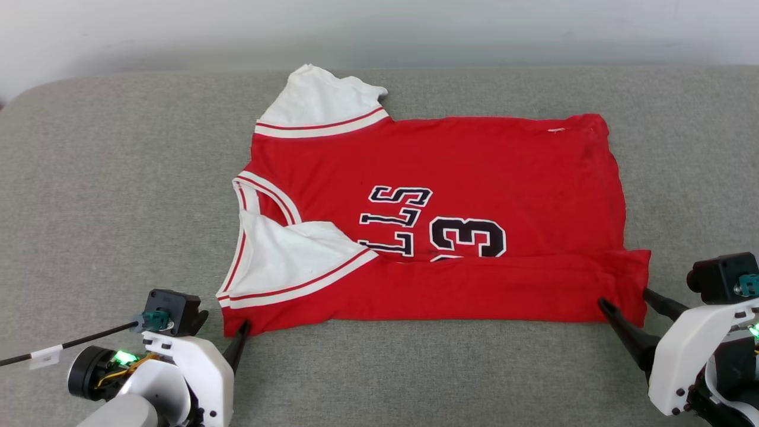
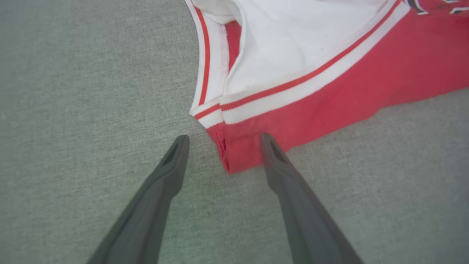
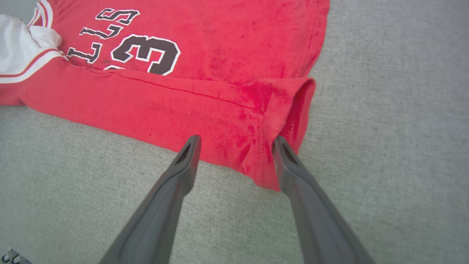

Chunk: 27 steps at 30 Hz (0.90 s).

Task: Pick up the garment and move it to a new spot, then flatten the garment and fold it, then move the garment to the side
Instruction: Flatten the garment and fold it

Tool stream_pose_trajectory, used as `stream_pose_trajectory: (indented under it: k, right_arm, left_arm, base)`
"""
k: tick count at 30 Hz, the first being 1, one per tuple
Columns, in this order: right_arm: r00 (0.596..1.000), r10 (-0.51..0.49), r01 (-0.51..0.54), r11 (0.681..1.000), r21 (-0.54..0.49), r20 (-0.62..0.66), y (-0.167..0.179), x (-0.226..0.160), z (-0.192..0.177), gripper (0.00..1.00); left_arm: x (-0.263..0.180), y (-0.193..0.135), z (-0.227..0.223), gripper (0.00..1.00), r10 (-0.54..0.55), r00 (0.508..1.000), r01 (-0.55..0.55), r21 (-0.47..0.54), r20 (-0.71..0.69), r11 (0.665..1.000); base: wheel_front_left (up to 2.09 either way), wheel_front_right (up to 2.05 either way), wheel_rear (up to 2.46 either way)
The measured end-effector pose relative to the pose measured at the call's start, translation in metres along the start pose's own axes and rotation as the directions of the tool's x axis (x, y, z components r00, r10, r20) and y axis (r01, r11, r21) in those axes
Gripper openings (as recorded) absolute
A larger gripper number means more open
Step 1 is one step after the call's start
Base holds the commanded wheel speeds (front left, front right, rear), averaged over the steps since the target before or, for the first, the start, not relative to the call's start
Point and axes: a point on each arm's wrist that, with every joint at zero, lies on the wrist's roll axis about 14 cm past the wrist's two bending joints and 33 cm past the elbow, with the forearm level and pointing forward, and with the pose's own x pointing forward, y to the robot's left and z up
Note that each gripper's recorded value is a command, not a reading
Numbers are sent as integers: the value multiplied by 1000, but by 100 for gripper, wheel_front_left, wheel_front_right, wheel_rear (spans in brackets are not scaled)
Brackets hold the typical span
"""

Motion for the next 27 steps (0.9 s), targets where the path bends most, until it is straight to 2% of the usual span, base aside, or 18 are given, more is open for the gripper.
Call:
stream_pose_trajectory:
  k: [8,9,10,11,17,27]
  right_arm:
    - [1000,-15,15,1000,0,3,-2,-4,2,100]
    - [1000,-17,17,1000,0,3,-2,-4,2,100]
    - [1000,-19,19,1000,2,3,-3,-3,2,100]
    - [1000,-22,22,1000,3,0,-4,-3,1,100]
    - [998,-58,58,998,-12,-16,-14,-4,-2,100]
    - [987,-149,147,988,-41,-54,-29,-11,-3,100]
  left_arm:
    - [17,3,-18,100,3,997,-2,7,-80,1000]
    - [19,1,-20,75,-6,996,7,5,-93,1000]
    - [21,-2,-22,30,-21,994,20,-4,-107,1000]
    - [23,-4,-24,0,-32,992,31,-8,-119,999]
    - [28,-19,-26,0,-98,987,94,-33,-131,995]
    - [-1,-28,-12,0,-114,993,113,-52,-22,992]
  base:
    - [0,0,0]
    - [0,0,0]
    - [0,0,0]
    - [0,0,0]
    - [0,0,0]
    - [0,0,0]
